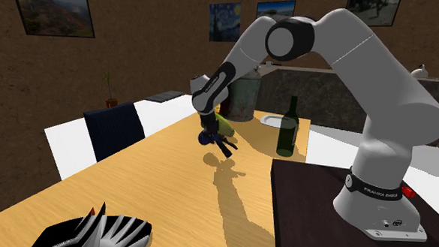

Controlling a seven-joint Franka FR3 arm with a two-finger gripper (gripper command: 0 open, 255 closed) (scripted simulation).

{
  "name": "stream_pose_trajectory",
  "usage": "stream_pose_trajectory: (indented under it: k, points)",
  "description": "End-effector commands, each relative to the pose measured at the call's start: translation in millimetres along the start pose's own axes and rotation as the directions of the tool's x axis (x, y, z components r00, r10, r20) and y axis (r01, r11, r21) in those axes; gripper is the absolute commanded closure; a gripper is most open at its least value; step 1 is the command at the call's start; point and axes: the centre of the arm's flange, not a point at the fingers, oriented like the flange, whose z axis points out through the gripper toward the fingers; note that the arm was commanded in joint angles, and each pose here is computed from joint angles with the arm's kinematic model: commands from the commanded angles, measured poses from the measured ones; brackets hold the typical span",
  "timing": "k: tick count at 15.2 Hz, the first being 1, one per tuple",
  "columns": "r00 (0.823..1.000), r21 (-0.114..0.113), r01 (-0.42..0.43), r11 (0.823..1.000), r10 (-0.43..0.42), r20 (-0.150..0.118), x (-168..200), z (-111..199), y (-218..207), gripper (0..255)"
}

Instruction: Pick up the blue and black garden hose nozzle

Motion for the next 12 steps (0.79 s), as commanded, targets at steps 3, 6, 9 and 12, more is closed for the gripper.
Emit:
stream_pose_trajectory:
  k: [3,6,9,12]
  points:
    - [1.000,0.000,0.000,1.000,0.000,0.000,-4.0,-20.2,4.3,255]
    - [1.000,0.000,0.000,1.000,0.000,0.000,-6.6,-35.5,7.4,255]
    - [1.000,0.000,0.000,1.000,0.000,0.000,-9.2,-50.8,10.5,255]
    - [1.000,0.000,0.000,1.000,0.000,0.000,-10.2,-56.7,11.7,255]
